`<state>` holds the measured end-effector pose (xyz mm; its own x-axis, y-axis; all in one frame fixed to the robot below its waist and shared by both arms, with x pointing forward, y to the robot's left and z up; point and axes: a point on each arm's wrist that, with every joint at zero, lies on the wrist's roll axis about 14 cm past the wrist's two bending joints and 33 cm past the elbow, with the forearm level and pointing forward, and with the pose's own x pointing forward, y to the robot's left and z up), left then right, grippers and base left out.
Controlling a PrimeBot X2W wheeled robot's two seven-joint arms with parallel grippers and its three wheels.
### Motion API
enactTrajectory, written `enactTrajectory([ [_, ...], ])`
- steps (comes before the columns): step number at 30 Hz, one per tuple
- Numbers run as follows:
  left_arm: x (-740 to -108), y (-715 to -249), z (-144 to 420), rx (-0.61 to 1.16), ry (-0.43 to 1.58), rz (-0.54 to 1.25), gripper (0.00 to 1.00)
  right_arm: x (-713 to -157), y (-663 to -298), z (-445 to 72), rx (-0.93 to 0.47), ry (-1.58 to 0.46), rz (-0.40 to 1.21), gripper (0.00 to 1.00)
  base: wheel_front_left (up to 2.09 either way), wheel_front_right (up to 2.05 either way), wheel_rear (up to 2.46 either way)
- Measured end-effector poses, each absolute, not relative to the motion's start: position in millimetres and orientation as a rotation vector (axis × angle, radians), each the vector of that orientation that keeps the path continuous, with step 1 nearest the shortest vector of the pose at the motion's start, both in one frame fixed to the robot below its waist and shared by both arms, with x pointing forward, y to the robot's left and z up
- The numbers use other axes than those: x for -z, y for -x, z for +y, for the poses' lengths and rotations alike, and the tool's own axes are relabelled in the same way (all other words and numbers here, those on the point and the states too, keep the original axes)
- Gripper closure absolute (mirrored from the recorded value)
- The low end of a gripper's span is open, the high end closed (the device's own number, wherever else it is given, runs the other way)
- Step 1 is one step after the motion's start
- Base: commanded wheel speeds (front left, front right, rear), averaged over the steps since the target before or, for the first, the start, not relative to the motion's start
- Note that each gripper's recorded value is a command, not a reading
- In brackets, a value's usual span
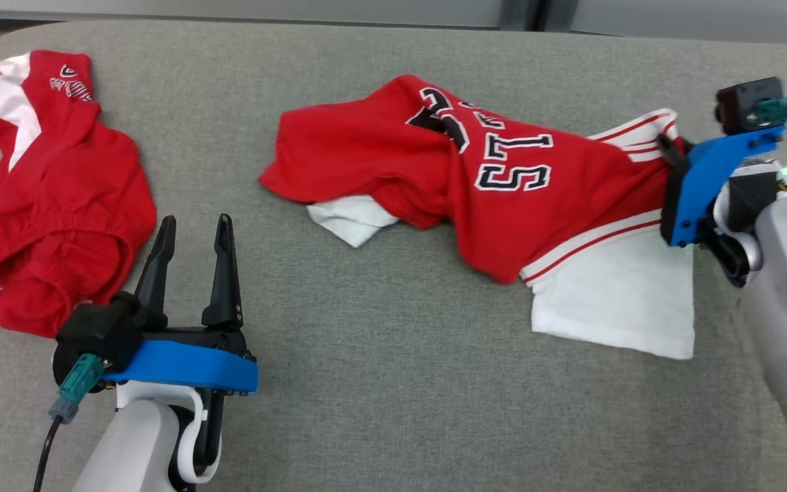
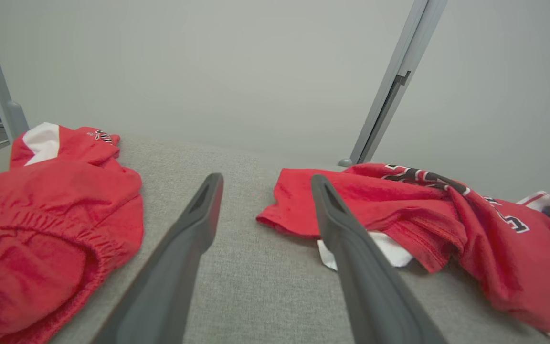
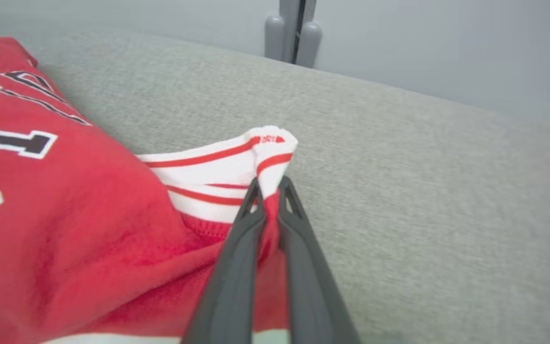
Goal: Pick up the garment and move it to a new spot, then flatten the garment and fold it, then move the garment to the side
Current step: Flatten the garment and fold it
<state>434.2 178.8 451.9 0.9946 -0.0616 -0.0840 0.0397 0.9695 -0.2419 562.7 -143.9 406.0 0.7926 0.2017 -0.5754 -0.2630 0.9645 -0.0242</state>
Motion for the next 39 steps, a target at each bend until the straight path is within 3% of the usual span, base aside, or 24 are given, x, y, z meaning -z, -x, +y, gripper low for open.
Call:
enactTrajectory([
  [5, -455.2, -438.0, 166.2, 0.088, 0.249, 0.082, 0.0, -434.0, -562.6, -204.7, -0.101, 0.082, 0.499, 1.0, 0.0, 0.0, 0.0],
  [11, -459.3, -439.0, 151.2, 0.133, 0.254, 0.075, 0.0, -433.0, -531.3, -255.5, 0.032, 0.053, 0.498, 1.0, 0.0, 0.0, 0.0],
  [12, -459.7, -438.8, 149.4, 0.139, 0.253, 0.075, 0.0, -431.2, -526.2, -259.5, 0.044, 0.048, 0.503, 0.73, 0.0, 0.0, 0.0],
  [13, -459.9, -438.5, 148.1, 0.144, 0.252, 0.076, 0.0, -430.4, -522.4, -260.5, 0.049, 0.047, 0.499, 0.17, 0.0, 0.0, 0.0],
  [14, -460.0, -438.1, 146.5, 0.149, 0.252, 0.076, 0.0, -430.4, -519.8, -259.6, 0.051, 0.041, 0.493, 0.0, 0.0, 0.0, 0.0],
  [21, -467.4, -432.8, 141.9, 0.167, 0.248, 0.064, 0.0, -478.1, -522.1, -244.5, 0.032, 0.025, 0.23, 0.0, 0.0, 0.0, 0.0],
  [26, -470.2, -419.4, 140.9, 0.165, 0.245, 0.065, 0.0, -504.0, -503.5, -217.9, -0.026, 0.024, 0.067, 0.0, 0.0, 0.0, 0.0],
  [33, -472.5, -405.3, 137.1, 0.167, 0.258, 0.067, 0.0, -504.0, -448.8, -194.9, -0.051, -0.019, -0.003, 0.0, 0.0, 0.0, 0.0],
  [39, -473.1, -399.5, 138.5, 0.159, 0.259, 0.066, 0.0, -496.2, -411.0, -190.3, -0.043, -0.03, 0.027, 0.0, 0.0, 0.0, 0.0],
])
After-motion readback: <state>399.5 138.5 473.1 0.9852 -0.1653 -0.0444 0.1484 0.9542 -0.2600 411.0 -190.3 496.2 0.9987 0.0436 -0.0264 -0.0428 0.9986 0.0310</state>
